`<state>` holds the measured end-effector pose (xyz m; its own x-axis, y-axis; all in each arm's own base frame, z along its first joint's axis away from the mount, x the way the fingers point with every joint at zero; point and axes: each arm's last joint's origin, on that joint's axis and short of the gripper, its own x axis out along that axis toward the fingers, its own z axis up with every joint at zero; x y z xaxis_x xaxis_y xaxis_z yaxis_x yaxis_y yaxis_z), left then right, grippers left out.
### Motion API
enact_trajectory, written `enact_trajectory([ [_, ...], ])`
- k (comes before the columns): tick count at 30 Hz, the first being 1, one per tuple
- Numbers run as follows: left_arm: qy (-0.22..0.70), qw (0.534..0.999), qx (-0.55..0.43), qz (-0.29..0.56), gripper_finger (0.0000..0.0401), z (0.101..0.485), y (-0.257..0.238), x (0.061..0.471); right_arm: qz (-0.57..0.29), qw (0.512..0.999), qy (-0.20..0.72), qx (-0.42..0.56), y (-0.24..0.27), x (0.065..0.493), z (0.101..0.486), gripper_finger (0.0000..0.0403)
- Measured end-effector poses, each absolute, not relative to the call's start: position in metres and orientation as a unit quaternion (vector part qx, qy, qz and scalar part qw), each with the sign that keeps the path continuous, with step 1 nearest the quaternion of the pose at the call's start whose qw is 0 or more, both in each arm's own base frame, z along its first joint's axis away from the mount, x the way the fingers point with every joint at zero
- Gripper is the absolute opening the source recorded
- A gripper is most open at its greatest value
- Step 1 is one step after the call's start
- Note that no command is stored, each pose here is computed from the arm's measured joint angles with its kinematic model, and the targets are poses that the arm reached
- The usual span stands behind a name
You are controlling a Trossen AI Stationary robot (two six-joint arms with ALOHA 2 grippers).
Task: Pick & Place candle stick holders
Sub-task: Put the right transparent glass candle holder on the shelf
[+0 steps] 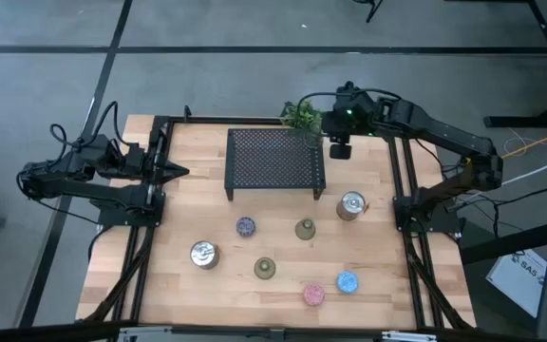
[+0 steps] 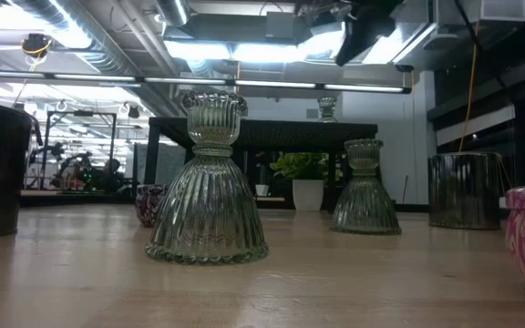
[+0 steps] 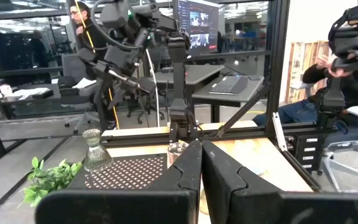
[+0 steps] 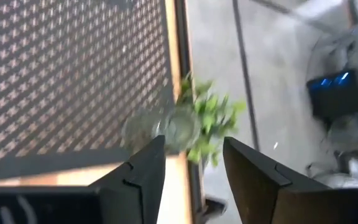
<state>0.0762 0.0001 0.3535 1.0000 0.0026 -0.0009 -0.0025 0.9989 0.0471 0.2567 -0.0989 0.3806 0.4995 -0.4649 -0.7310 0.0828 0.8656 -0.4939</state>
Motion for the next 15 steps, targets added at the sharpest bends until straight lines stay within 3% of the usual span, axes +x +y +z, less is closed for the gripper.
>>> enact_trajectory([
  [7, 0.001, 1.000, 0.024, 0.001, 0.0008, 0.353, 0.000, 0.076, -0.140, 0.845, 0.505, -0.103, -0.106, 0.247, 0.368, 0.0128],
  [15, 0.001, 1.000, 0.024, 0.001, 0.0007, 0.353, 0.000, 0.076, -0.146, 0.838, 0.520, -0.072, -0.127, 0.250, 0.336, 0.0119],
])
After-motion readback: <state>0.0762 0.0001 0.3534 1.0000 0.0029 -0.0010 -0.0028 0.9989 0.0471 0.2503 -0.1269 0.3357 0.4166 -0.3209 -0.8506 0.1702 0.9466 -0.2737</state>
